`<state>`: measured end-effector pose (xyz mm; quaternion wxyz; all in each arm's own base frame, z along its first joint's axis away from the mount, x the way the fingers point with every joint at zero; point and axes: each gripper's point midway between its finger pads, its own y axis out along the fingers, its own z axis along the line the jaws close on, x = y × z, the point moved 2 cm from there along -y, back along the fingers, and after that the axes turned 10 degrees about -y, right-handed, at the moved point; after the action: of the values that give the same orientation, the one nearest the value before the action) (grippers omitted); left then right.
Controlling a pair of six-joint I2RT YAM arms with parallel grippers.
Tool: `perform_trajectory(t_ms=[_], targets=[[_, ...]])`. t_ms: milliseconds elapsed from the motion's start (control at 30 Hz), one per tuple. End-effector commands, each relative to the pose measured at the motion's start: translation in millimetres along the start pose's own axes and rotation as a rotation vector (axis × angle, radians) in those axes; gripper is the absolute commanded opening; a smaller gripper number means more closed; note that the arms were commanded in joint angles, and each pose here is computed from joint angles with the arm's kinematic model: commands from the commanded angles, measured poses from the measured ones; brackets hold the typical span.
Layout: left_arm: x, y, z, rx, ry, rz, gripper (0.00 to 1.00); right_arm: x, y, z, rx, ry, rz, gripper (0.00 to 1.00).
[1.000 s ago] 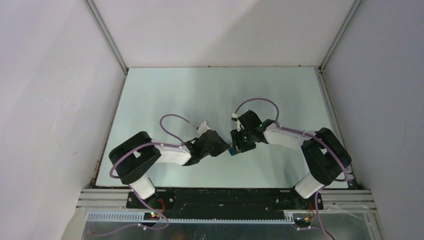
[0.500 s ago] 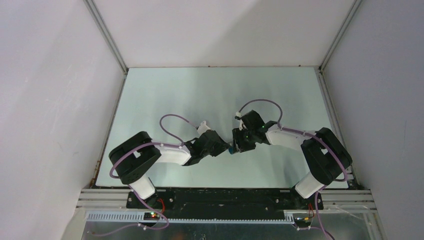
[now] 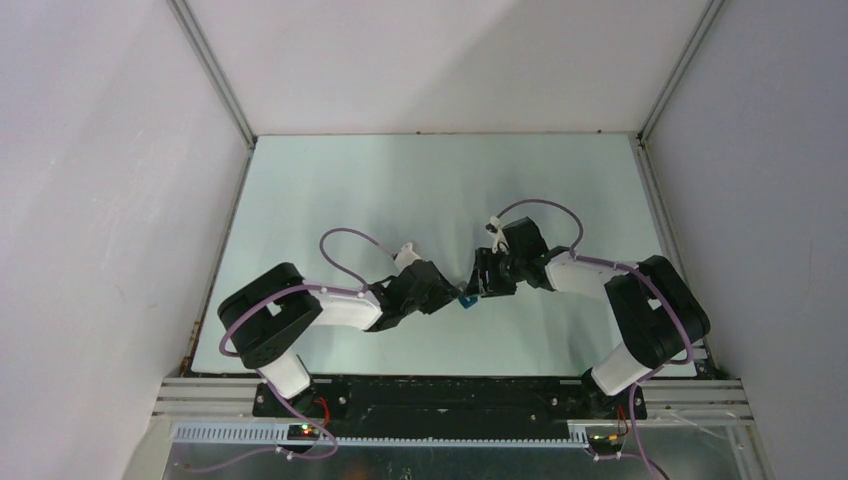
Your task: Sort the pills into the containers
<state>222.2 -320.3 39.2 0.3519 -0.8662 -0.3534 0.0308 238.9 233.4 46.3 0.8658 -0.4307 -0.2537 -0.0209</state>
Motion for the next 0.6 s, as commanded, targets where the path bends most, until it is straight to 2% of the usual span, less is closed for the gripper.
perform_trajectory(t_ms=[0,567], targets=[[1,-1,-2,0.019,0.046,-0.007,0.40,7,0,-1,0.022,-0.002,-0.037,0.58],[0,8,-2,0.050,0.065,-0.004,0.40,-13,12,-9,0.087,-0.071,0.053,0.52]])
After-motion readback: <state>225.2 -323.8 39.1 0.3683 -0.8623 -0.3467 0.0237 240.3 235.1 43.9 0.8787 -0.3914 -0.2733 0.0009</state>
